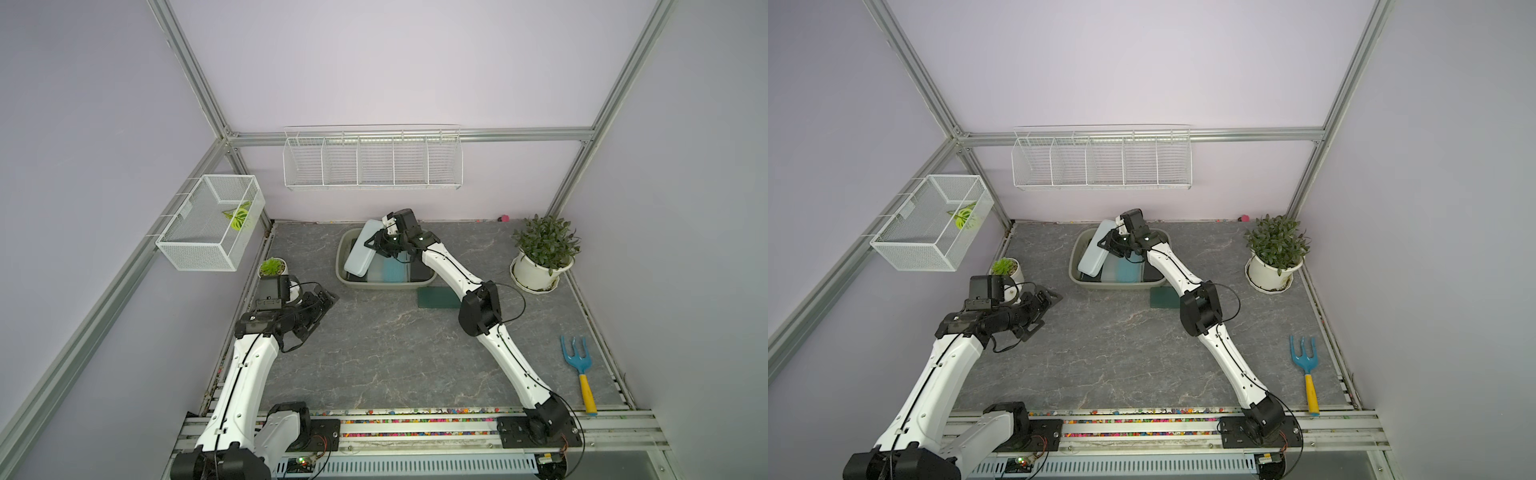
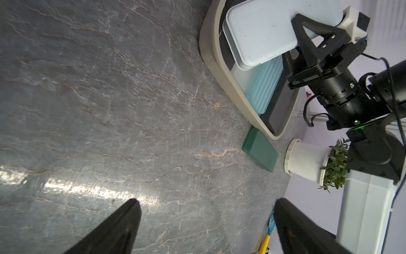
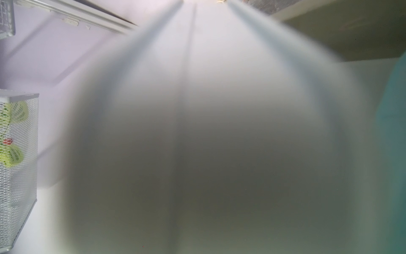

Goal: Put the pencil case into the storage box
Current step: Place the pencil case at the storage box.

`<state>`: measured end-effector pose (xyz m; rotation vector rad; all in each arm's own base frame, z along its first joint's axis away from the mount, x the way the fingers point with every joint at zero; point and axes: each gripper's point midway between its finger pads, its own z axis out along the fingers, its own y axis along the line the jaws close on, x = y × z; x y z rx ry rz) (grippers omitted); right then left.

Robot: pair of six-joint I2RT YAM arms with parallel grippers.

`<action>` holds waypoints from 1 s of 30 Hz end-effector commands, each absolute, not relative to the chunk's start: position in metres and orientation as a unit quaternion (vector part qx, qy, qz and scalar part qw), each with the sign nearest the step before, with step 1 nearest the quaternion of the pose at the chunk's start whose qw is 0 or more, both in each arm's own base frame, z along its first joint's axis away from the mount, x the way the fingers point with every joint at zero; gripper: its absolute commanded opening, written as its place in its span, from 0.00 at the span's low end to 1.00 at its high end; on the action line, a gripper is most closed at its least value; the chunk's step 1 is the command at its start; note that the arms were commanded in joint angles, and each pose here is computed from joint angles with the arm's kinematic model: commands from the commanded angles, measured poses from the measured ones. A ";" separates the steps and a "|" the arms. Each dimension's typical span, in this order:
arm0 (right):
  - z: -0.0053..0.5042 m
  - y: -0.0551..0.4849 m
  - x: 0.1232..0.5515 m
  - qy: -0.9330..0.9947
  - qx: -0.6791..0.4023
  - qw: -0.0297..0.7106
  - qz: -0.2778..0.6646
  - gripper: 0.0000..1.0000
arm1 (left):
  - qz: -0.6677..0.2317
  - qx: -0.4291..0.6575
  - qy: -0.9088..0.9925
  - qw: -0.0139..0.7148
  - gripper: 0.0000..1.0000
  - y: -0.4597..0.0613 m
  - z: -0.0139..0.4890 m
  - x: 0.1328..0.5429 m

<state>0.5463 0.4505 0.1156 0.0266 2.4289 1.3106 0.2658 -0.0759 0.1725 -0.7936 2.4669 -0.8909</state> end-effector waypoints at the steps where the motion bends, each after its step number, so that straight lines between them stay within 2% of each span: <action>1: 0.072 0.430 0.559 0.886 0.042 0.189 0.421 0.47 | -0.319 -0.270 0.883 0.214 0.99 -0.074 0.185 0.271; 4: 0.072 0.424 0.562 0.888 0.048 0.189 0.416 0.61 | -0.318 -0.268 0.883 0.216 0.99 -0.073 0.186 0.276; 10: 0.078 0.418 0.561 0.890 0.051 0.182 0.414 0.71 | -0.318 -0.264 0.882 0.227 0.99 -0.071 0.191 0.291; 16: 0.120 0.406 0.553 0.891 0.030 0.195 0.410 0.75 | -0.320 -0.260 0.879 0.241 0.99 -0.070 0.201 0.311; 25: 0.163 0.394 0.507 0.902 -0.012 0.160 0.400 0.77 | -0.340 -0.244 0.873 0.251 0.98 -0.075 0.211 0.349; 28: 0.188 0.385 0.495 0.898 -0.025 0.176 0.402 0.76 | -0.344 -0.245 0.869 0.258 0.93 -0.076 0.208 0.366; 30: 0.202 0.376 0.486 0.897 -0.029 0.185 0.400 0.73 | -0.346 -0.244 0.867 0.262 0.87 -0.077 0.205 0.381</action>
